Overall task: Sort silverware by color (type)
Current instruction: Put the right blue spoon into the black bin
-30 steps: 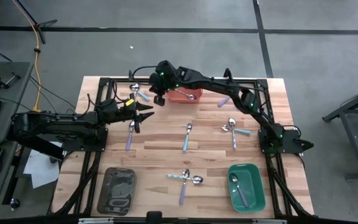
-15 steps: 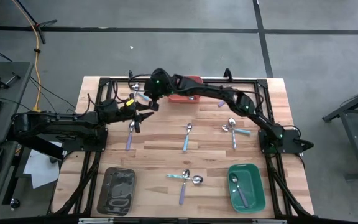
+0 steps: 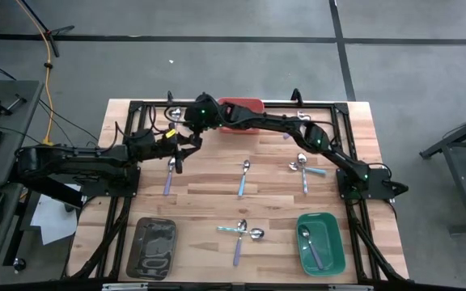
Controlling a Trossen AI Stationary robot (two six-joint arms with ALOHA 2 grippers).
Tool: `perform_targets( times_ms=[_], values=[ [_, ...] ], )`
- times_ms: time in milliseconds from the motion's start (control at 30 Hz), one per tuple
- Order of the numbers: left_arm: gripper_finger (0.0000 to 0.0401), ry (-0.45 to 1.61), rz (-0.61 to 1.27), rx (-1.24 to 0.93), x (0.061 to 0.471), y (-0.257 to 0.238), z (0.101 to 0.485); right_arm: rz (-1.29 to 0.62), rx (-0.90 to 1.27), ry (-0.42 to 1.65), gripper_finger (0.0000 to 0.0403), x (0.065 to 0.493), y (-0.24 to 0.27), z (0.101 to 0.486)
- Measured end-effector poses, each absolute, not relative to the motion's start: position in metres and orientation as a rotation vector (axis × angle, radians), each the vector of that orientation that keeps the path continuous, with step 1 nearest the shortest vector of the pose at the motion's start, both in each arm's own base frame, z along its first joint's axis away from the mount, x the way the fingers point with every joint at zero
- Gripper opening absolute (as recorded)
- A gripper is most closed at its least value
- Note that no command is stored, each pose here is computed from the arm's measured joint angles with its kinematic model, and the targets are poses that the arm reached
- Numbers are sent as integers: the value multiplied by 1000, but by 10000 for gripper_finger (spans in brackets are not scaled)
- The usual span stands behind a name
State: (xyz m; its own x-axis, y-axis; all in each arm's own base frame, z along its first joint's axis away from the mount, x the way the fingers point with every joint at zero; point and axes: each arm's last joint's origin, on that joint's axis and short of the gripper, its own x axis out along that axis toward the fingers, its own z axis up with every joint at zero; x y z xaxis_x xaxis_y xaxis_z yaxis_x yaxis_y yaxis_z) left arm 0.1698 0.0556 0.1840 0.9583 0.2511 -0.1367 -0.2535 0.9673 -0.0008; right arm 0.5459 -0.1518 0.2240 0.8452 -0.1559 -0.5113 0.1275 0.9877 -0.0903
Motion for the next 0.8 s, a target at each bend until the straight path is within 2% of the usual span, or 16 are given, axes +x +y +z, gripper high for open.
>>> perform_targets(
  times_ms=[333,800],
  values=[
    [127,182,262,-7,169,56,180,-166,-50,557,0,549,-149,215],
    [127,138,274,28,171,57,187,-167,-62,530,0,541,-149,241]
  ],
)
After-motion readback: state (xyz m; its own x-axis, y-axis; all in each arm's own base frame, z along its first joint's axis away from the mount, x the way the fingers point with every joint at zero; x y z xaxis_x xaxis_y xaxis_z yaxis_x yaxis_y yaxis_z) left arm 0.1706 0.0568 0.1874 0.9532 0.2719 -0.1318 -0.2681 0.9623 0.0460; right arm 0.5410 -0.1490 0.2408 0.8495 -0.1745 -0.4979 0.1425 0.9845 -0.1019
